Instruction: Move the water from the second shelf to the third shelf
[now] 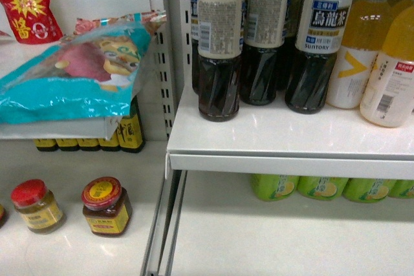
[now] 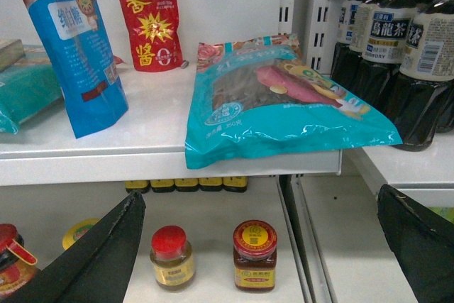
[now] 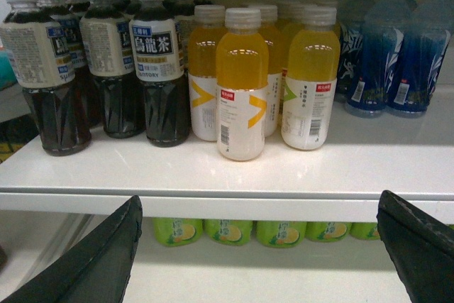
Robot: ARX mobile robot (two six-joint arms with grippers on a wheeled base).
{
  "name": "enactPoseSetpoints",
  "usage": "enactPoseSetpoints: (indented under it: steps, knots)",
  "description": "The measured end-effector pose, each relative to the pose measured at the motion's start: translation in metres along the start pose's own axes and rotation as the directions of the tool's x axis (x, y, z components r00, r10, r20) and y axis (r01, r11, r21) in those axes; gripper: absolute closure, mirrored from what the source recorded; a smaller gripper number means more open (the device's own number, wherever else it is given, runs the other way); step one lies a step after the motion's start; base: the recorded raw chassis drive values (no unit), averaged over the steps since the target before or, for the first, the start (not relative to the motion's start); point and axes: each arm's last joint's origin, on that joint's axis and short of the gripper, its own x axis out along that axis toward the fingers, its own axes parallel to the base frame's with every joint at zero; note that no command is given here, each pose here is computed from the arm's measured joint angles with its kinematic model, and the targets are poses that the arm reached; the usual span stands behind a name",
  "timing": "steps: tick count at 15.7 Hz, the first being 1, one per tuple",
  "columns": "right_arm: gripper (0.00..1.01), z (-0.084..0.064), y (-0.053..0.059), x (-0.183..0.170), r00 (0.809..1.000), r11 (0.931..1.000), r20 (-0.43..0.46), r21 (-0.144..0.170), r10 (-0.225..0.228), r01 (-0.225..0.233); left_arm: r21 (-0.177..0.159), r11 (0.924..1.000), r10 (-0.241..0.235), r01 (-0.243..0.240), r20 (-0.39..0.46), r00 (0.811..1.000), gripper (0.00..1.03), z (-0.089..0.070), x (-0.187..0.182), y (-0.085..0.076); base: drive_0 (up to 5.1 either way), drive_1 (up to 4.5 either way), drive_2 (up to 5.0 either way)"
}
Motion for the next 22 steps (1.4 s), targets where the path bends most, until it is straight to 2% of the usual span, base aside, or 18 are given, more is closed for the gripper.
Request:
enactPoseSetpoints:
  steps: [22]
  knots:
    - [0.03, 0.0002, 0.0, 0.0, 1.0, 1.0, 0.002, 0.0, 0.001, -0.001, 0.0, 1.0, 0.0, 0.0, 0.003, 1.0, 0.05, 0.0003, 0.0, 0.0, 0.0, 0.0, 0.0]
